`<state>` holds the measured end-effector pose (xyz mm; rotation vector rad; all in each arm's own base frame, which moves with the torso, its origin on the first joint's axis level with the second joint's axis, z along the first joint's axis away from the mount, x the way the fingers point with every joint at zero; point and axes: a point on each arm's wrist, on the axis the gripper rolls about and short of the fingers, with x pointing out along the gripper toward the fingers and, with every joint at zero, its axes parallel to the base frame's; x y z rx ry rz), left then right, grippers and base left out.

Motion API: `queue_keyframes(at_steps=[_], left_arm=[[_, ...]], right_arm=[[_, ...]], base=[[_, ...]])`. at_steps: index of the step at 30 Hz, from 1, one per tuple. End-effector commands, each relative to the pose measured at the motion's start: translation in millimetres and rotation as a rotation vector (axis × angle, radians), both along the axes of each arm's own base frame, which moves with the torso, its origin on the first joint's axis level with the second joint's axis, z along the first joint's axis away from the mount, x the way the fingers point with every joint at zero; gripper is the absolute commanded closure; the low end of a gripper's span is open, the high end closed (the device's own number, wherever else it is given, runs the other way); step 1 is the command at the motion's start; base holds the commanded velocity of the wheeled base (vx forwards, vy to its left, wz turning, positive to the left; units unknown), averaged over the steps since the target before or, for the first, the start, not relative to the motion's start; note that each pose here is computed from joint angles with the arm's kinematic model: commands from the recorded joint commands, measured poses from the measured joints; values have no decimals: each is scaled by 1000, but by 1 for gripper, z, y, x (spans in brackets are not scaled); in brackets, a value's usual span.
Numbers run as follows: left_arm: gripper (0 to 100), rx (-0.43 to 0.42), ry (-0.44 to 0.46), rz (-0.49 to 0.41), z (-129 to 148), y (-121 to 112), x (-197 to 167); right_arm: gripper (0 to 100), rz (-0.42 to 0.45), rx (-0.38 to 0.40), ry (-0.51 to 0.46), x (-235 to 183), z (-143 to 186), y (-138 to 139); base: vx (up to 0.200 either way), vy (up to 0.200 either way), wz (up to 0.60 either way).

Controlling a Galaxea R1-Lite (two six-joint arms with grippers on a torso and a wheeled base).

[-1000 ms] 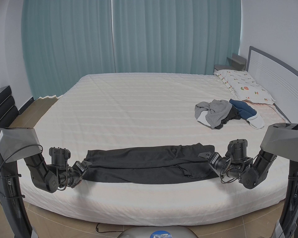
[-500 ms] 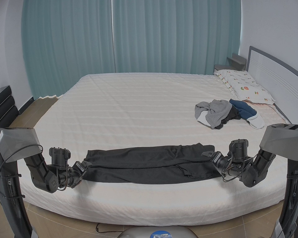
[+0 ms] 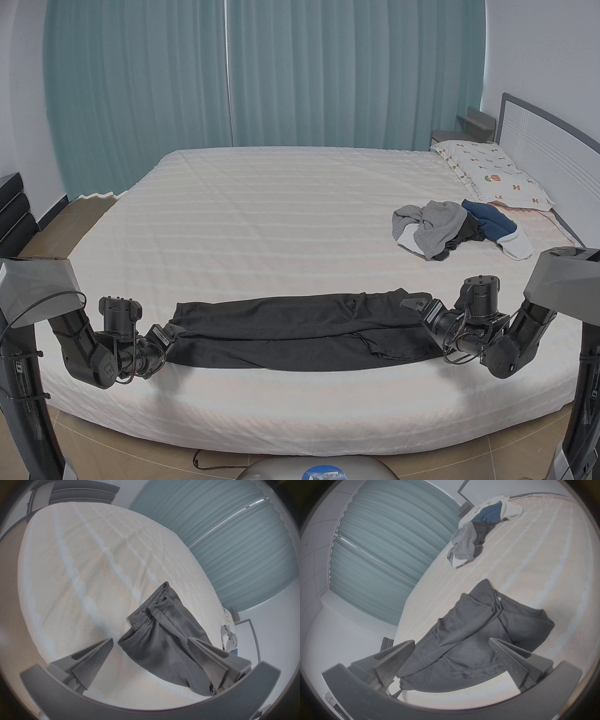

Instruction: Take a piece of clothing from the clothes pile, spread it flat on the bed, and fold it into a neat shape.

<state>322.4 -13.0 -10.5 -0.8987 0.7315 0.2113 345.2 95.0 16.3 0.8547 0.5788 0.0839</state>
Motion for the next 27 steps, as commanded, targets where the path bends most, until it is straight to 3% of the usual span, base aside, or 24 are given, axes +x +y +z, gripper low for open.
queue_keyframes(at_steps=[1,11,22,27], left_arm=[[0,-2,-6,5,1,1,1],[0,-12,-92,44,21,9,19],[0,-8,-112,47,29,8,35],[0,-14,-107,51,26,10,36]], right_arm=[[0,11,-23,77,5,-36,5],[0,-42,2,55,12,-31,-11],[0,-31,6,66,9,-35,-6],[0,-31,7,60,9,-35,-6]], base=[[0,0,0],[0,0,0],[0,0,0],[200,0,0]])
